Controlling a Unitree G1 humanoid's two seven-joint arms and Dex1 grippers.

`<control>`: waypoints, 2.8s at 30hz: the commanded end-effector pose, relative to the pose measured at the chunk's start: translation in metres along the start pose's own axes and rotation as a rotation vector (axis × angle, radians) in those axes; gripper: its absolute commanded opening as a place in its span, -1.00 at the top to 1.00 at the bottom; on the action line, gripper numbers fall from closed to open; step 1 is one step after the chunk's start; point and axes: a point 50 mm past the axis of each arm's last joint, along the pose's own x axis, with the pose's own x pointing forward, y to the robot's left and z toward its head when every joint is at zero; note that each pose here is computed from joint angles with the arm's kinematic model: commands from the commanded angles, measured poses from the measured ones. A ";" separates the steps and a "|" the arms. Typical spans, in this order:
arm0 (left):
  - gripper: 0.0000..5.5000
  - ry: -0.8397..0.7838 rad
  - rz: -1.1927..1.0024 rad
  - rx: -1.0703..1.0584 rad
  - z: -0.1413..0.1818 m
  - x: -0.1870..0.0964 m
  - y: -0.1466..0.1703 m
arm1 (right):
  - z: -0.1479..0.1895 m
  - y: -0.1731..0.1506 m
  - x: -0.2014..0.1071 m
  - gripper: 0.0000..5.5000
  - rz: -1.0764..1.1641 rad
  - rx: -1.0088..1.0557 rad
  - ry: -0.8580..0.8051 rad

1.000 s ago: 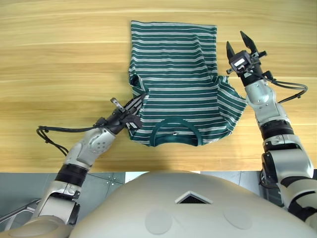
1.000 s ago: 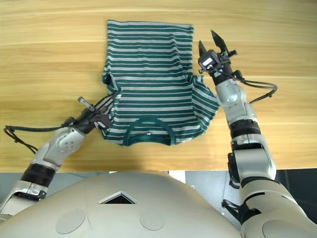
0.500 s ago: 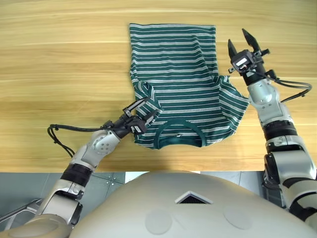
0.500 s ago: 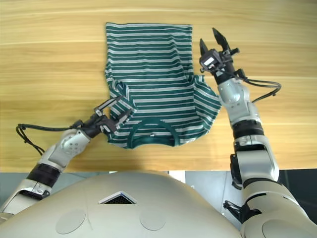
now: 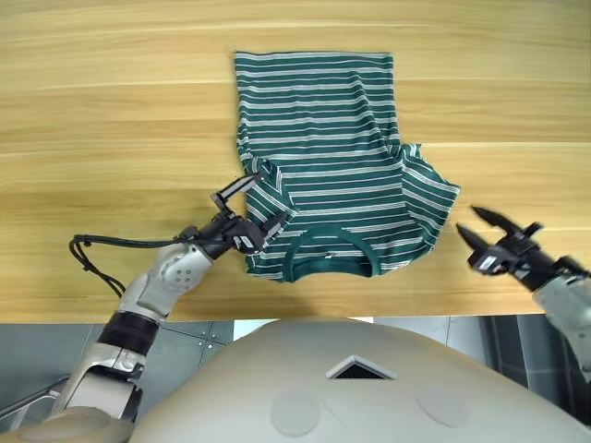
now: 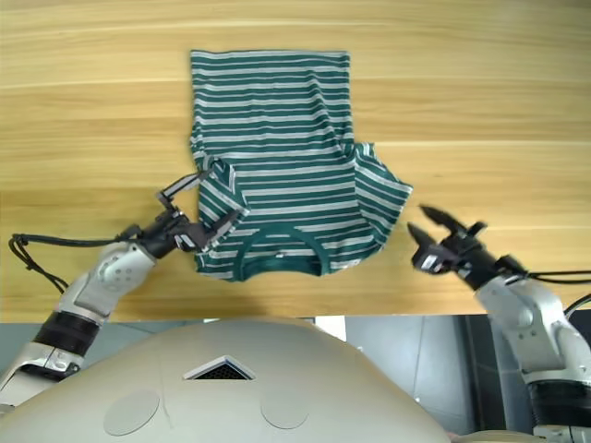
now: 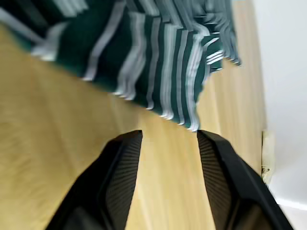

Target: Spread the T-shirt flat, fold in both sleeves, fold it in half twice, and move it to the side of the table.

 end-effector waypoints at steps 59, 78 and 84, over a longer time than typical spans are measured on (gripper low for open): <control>-0.67 -0.108 0.164 0.040 0.015 0.004 0.026 | 0.055 -0.039 0.061 0.99 -0.321 0.118 -0.362; -0.67 -0.076 0.148 0.052 0.007 0.008 0.023 | 0.073 -0.020 0.080 0.65 -0.111 0.132 -0.461; -0.67 -0.021 0.140 0.107 0.001 -0.007 0.035 | 0.062 -0.016 0.074 0.24 -0.068 0.111 -0.421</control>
